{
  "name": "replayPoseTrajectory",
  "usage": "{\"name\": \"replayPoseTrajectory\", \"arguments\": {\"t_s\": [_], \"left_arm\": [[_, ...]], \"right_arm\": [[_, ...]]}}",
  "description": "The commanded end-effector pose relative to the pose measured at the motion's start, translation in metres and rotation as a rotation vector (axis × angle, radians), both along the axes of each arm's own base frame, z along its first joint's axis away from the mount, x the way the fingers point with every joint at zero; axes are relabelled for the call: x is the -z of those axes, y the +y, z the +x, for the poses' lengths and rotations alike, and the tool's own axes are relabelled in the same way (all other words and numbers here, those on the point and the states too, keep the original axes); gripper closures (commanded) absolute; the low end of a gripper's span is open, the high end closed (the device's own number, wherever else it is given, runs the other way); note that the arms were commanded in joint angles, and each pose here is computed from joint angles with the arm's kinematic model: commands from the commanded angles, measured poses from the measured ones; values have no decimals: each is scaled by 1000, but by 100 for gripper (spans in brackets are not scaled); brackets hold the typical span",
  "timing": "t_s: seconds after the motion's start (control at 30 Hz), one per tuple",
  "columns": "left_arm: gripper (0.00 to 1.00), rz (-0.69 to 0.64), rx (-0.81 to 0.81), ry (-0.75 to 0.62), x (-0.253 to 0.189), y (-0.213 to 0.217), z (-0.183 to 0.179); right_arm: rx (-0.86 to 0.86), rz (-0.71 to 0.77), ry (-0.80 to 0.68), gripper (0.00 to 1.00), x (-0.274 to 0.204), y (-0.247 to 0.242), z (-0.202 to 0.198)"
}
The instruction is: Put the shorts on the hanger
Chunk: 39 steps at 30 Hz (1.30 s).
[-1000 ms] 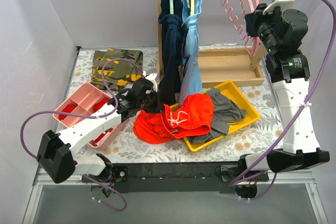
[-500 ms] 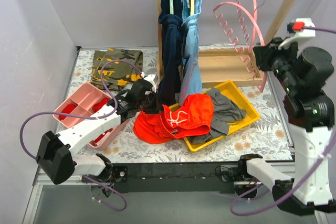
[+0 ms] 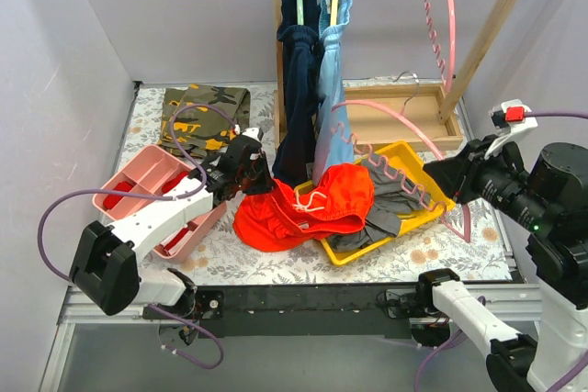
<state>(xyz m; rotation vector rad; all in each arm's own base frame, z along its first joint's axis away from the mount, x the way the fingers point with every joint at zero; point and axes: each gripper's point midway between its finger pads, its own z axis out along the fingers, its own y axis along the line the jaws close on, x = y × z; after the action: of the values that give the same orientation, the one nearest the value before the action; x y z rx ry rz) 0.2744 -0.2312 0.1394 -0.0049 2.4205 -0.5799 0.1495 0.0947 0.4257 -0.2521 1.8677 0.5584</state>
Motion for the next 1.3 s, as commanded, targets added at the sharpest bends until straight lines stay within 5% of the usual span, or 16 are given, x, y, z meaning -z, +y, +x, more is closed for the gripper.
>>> {"name": "replayPoseTrajectory", "arguments": {"t_s": [0.0,0.4,0.57,1.27], "left_arm": [[100,7,-57,-27,-7,9,20],[100,6,-62,-7,-2,12,34],[100,11,-53,-11,-6,13,34],[100,51,9,-35,-24,25,15]], "right_arm": [[-172,57,-14,99,-20,21,-37],[-383,71,32,99,-14,39,-74],[-462,53,134,99,20,57,-63],[-457,-10,100,99,83,78,-6]]}}
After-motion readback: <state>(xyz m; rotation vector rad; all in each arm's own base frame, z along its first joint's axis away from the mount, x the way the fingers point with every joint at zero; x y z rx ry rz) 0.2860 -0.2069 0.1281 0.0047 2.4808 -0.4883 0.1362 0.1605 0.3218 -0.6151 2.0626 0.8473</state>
